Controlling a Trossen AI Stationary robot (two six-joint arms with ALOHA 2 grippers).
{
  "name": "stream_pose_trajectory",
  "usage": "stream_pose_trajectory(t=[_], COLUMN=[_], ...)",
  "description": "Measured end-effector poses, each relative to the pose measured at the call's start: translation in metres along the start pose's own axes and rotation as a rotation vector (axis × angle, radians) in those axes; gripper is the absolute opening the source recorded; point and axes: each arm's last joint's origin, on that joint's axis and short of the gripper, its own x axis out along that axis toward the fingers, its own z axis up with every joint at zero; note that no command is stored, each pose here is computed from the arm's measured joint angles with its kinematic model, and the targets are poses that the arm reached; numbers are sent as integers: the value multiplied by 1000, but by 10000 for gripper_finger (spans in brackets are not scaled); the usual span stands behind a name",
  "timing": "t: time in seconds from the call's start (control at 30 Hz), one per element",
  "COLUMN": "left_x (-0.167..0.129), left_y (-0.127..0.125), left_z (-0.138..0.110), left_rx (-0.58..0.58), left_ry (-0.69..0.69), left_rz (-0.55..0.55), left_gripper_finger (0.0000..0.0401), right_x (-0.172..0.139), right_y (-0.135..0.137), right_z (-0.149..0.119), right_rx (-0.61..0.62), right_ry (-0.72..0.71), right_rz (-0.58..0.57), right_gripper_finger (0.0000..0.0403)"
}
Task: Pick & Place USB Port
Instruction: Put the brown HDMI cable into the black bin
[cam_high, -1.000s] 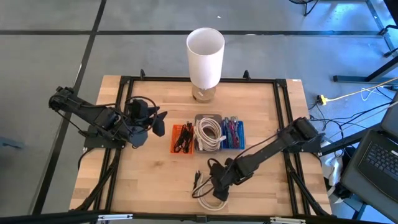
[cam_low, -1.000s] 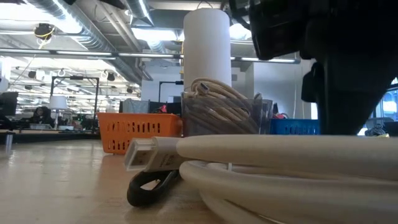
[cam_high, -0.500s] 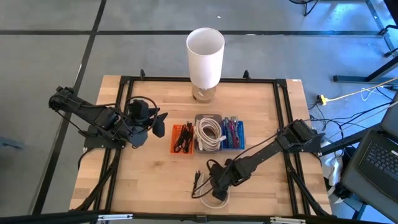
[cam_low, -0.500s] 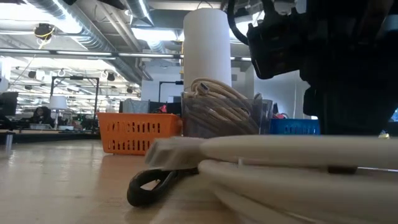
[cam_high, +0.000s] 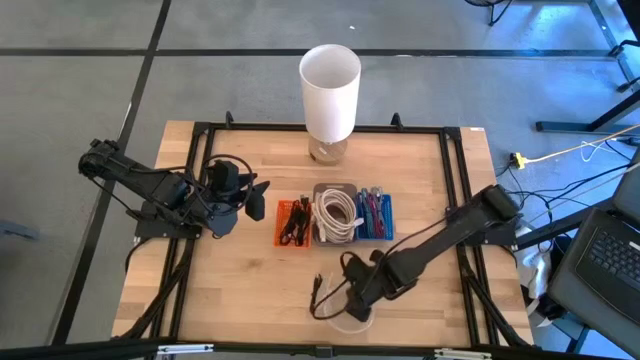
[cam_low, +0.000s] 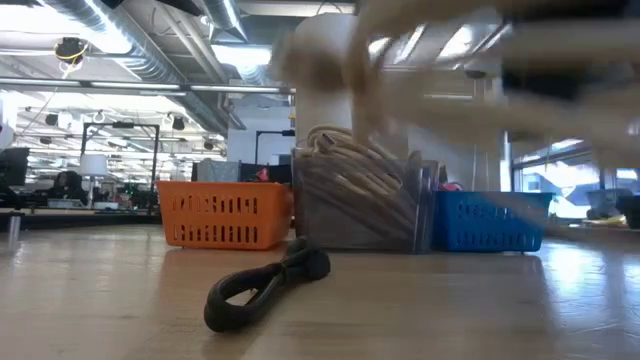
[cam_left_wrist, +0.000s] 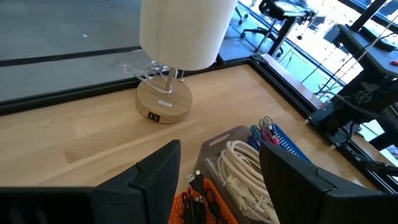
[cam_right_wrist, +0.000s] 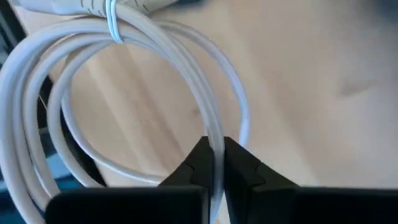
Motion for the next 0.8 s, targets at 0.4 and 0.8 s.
stream_pose_trajectory(t=[0.4,0.8], left_x=[0,0], left_y=[-1,-2], left_z=[0,1], left_rx=[-15,-19], left_ry=[2,-3], left_rz=[-11,-17], left_gripper_finger=[212,212], right_x=[-130,-134], right_y=[-45,-101], right_z=[49,120], right_rx=[65,-47], right_ry=[-349,-291], right_rz=[-270,-193], right_gripper_finger=[16,16])
